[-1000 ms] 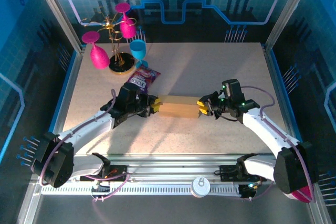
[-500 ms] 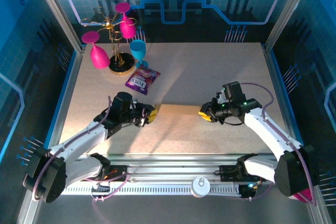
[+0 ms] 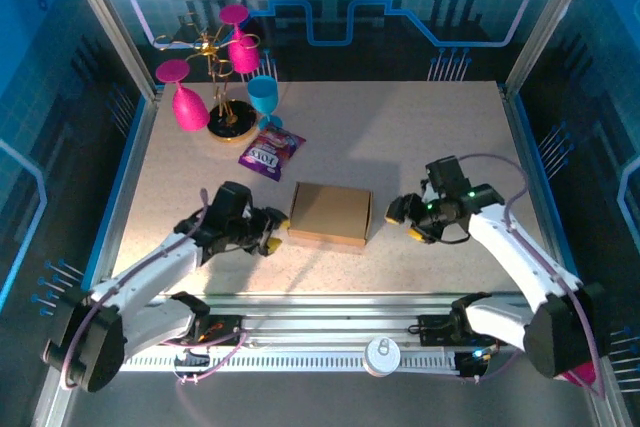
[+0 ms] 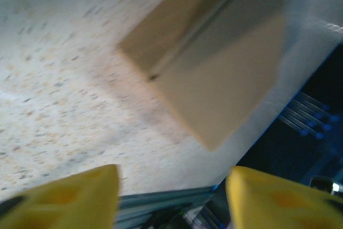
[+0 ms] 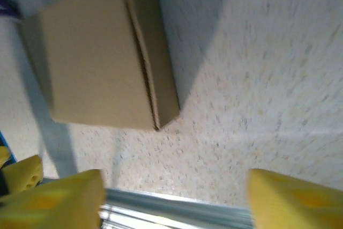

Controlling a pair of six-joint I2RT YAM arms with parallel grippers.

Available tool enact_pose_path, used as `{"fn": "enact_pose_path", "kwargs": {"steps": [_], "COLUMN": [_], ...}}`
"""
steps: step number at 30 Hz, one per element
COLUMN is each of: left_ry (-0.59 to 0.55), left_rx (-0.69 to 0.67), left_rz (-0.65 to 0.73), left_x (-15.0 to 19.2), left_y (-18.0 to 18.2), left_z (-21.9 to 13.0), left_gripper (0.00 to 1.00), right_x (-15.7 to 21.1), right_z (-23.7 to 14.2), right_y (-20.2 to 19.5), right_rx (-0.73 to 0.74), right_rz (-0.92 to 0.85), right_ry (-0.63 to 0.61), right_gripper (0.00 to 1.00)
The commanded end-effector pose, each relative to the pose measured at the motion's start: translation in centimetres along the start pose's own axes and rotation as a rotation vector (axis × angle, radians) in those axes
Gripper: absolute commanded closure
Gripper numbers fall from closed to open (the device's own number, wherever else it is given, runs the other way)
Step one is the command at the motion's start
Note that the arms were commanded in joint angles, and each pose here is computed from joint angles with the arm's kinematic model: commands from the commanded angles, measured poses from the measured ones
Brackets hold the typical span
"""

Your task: Fold the paper box

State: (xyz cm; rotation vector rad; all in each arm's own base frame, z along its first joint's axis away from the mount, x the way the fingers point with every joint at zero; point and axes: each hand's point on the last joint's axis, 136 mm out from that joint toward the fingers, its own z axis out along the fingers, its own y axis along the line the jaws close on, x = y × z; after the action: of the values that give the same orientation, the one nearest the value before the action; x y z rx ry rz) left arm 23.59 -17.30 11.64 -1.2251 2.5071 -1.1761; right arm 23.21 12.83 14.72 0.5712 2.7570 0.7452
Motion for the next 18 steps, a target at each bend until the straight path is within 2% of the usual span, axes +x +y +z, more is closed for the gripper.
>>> {"fn": "enact_pose_path", "kwargs": {"steps": [1, 2, 6, 7, 8, 9, 10, 11, 12, 13, 14, 16, 18], "left_ry": [-0.188, -0.253, -0.635, -0.75, -0.847, -0.944, -1.013, -1.043, -1.066, -1.045, -1.041, -1.062, -0.989], "left_rx": [0.006, 0.004, -0.016, -0.089, -0.184, -0.294, -0.393, -0.451, -0.497, -0.532, -0.572, -0.648, -0.662], "left_rz": [0.143, 0.17, 0.324, 0.291, 0.232, 0.19, 0.201, 0.252, 0.367, 0.559, 0.665, 0.75, 0.863], "left_x": [-2.9, -3.8, -7.7, -9.1, -10.2, -11.2, -11.9, -12.4, -13.1, -13.8, -14.3, -15.6, -16.4], "left_y": [-2.6, -3.1, -4.5, -3.2, -1.3, 0.6, 1.8, 2.1, 1.8, 1.1, 1.3, 2.9, 3.8], "left_z": [-4.8, -6.2, -13.2, -15.0, -16.7, -18.4, -19.6, -20.0, -19.8, -18.3, -17.4, -16.3, -13.8], "left_gripper": [0.01, 0.01, 0.01, 0.01, 0.01, 0.01, 0.01, 0.01, 0.01, 0.01, 0.01, 0.01, 0.01], "right_x": [-4.3, -5.1, -7.8, -8.4, -9.1, -9.7, -10.0, -10.1, -10.4, -10.8, -11.0, -11.5, -11.8], "right_z": [-6.9, -8.3, -12.6, -13.3, -13.5, -13.0, -13.1, -13.4, -13.0, -12.3, -11.4, -9.0, -5.7], "right_y": [0.2, 0.2, -2.7, -4.1, -4.6, -4.7, -5.6, -6.7, -7.2, -7.3, -7.4, -7.8, -8.4], "right_rx": [0.104, 0.12, 0.264, 0.306, 0.331, 0.353, 0.393, 0.432, 0.471, 0.501, 0.525, 0.555, 0.531], "right_rz": [-0.124, -0.131, -0.053, -0.008, -0.068, -0.217, -0.269, -0.263, -0.341, -0.442, -0.503, -0.603, -0.637], "right_ry": [-0.31, -0.38, -0.66, -0.748, -0.819, -0.88, -0.954, -1.025, -1.079, -1.121, -1.139, -1.113, -1.013], "right_gripper": [0.0, 0.0, 0.0, 0.0, 0.0, 0.0, 0.0, 0.0, 0.0, 0.0, 0.0, 0.0, 0.0]}}
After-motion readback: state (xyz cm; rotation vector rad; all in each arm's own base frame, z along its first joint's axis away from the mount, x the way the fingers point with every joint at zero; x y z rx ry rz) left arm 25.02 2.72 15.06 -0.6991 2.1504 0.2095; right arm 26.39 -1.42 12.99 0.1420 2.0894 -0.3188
